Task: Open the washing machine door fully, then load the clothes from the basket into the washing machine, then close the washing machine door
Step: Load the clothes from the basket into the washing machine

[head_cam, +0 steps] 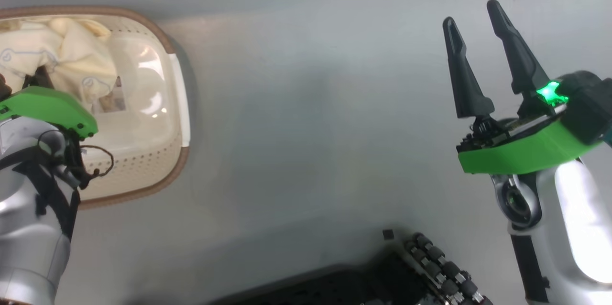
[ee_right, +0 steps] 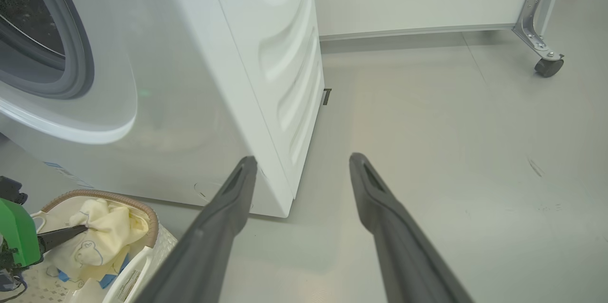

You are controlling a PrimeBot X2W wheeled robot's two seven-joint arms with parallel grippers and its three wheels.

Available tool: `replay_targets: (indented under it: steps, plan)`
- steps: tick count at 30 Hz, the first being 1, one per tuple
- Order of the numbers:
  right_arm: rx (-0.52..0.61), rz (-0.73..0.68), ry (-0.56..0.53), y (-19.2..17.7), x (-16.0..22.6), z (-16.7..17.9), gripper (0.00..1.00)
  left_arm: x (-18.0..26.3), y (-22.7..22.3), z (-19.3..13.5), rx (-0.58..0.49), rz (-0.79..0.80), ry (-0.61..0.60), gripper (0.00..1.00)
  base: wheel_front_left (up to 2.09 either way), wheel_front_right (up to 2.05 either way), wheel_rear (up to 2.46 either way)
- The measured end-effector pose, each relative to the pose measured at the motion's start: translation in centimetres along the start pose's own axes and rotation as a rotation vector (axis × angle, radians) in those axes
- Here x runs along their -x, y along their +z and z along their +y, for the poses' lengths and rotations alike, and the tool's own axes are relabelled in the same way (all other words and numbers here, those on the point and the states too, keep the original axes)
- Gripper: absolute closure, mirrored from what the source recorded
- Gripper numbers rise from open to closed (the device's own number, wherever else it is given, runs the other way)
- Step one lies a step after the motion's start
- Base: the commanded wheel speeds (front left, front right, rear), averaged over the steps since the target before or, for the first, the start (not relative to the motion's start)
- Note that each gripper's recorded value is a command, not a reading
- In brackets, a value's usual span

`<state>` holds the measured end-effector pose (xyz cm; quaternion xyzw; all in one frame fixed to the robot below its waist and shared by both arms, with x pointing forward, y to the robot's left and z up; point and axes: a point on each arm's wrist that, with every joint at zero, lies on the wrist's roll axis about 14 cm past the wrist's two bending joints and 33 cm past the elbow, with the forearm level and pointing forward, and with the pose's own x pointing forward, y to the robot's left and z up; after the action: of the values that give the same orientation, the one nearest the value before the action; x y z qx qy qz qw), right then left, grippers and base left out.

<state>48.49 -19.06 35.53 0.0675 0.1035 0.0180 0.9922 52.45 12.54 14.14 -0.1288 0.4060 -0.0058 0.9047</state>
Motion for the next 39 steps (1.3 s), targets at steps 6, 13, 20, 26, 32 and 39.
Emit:
replay_targets:
  steps: [6, 13, 20, 26, 32, 39]
  plan:
    - [0.001, -0.027, 0.003, 2.1, 1.2, 0.5, 0.00, 3.7, 5.6, -0.6, -0.006, -0.190, -0.007, 1.00, 0.00, 0.00, 0.00]
    - [-0.008, -0.055, 0.001, 4.6, 3.4, 1.0, 0.00, 10.3, 8.1, -0.7, -0.020, -0.338, -0.001, 1.00, 0.00, 0.00, 0.00]
    - [0.000, -0.087, 0.027, 7.0, 5.8, 2.3, 0.00, 16.6, 9.1, -1.7, -0.044, -0.432, -0.024, 1.00, 0.00, 0.00, 0.00]
    - [0.013, -0.108, 0.049, 8.8, 8.2, 3.4, 0.00, 22.1, 11.8, -2.7, -0.086, -0.573, -0.048, 1.00, 0.00, 0.00, 0.00]
    - [0.013, -0.132, 0.061, 10.1, 10.5, 4.1, 0.00, 26.6, 12.1, -3.3, -0.108, -0.641, -0.058, 1.00, 0.00, 0.00, 0.00]
    - [0.025, -0.177, 0.087, 12.0, 13.2, 5.2, 0.00, 32.0, 12.5, -3.5, -0.113, -0.707, -0.057, 1.00, 0.00, 0.00, 0.00]
